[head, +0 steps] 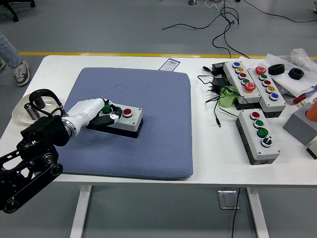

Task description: Pick up the button,place it on the desk,press the button,press the button

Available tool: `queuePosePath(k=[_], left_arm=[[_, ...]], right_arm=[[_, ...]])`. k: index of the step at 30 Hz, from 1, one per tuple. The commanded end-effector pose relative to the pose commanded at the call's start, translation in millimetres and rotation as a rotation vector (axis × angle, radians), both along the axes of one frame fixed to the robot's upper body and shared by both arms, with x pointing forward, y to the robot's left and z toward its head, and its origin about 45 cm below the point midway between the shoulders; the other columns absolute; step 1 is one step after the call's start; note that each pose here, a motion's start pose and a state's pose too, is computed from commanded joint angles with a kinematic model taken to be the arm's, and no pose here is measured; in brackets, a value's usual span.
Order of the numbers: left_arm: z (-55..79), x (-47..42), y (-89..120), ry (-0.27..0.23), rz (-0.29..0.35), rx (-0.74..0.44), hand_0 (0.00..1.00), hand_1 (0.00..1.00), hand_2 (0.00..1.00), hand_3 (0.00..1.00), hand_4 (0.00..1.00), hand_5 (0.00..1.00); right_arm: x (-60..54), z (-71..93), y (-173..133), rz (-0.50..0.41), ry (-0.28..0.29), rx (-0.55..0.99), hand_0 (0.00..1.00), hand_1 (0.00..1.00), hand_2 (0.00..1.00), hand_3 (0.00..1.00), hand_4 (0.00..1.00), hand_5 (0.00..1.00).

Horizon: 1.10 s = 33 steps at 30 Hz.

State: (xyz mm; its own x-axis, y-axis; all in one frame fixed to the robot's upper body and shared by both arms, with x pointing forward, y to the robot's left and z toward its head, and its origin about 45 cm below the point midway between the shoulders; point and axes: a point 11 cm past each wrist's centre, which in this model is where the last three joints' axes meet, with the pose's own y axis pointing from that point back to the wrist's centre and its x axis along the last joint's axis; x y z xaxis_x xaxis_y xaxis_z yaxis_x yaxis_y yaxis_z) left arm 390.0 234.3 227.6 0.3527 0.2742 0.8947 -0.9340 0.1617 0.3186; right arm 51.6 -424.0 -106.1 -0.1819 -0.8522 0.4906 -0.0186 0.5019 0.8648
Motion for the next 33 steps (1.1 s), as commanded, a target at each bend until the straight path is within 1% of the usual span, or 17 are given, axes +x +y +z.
queuePosePath(k=[4,6,7,10,15,22,26,29,33], left_arm=[[16.4,-1.3,-8,-0.07,-0.018,-0.04,0.002,0.002,0.002,0.706,0.579,0.998],[20.2,-4.6,-16,-0.081,-0.042,-0.053,0.002,0.002,0.002,0.706,0.579,0.998],[20.2,-6.6,-19,-0.078,-0.054,-0.056,0.002,0.002,0.002,0.706,0.579,0.998],[16.5,-11.8,-29,-0.061,-0.087,-0.059,0.002,0.002,0.002,0.703,0.577,0.998],[7.6,-12.9,-35,-0.037,-0.101,-0.054,0.002,0.002,0.002,0.705,0.577,0.998],[-1.0,-9.3,-32,-0.02,-0.084,-0.034,0.002,0.002,0.002,0.705,0.577,0.998],[-4.6,-9.4,-29,-0.007,-0.079,-0.022,0.002,0.002,0.002,0.705,0.577,0.998],[-8.3,-10.3,-27,0.009,-0.08,-0.009,0.002,0.002,0.002,0.704,0.575,0.998],[-17.8,-11.1,-24,0.047,-0.075,0.022,0.002,0.002,0.002,0.702,0.58,0.998]], right_arm=[[-0.7,-0.1,0,-0.001,0.001,0.0,0.527,0.65,0.698,0.617,0.312,0.141],[-0.9,-0.1,0,0.0,0.002,0.0,0.527,0.65,0.698,0.617,0.312,0.141],[-1.0,-0.1,0,-0.001,0.002,0.0,0.527,0.65,0.698,0.617,0.312,0.141],[-1.1,-0.2,0,-0.001,0.002,0.001,0.527,0.65,0.698,0.617,0.312,0.142],[-1.0,-0.3,0,0.0,0.003,0.001,0.526,0.65,0.698,0.617,0.312,0.142],[-2.2,-0.5,1,0.0,0.006,0.002,0.527,0.651,0.698,0.617,0.312,0.142],[-3.0,-0.6,1,0.001,0.007,0.002,0.527,0.651,0.698,0.617,0.312,0.142],[-3.4,-0.6,1,0.0,0.008,0.001,0.529,0.651,0.698,0.617,0.312,0.142],[-4.3,-0.7,0,0.001,0.01,0.001,0.528,0.65,0.698,0.617,0.312,0.142]])
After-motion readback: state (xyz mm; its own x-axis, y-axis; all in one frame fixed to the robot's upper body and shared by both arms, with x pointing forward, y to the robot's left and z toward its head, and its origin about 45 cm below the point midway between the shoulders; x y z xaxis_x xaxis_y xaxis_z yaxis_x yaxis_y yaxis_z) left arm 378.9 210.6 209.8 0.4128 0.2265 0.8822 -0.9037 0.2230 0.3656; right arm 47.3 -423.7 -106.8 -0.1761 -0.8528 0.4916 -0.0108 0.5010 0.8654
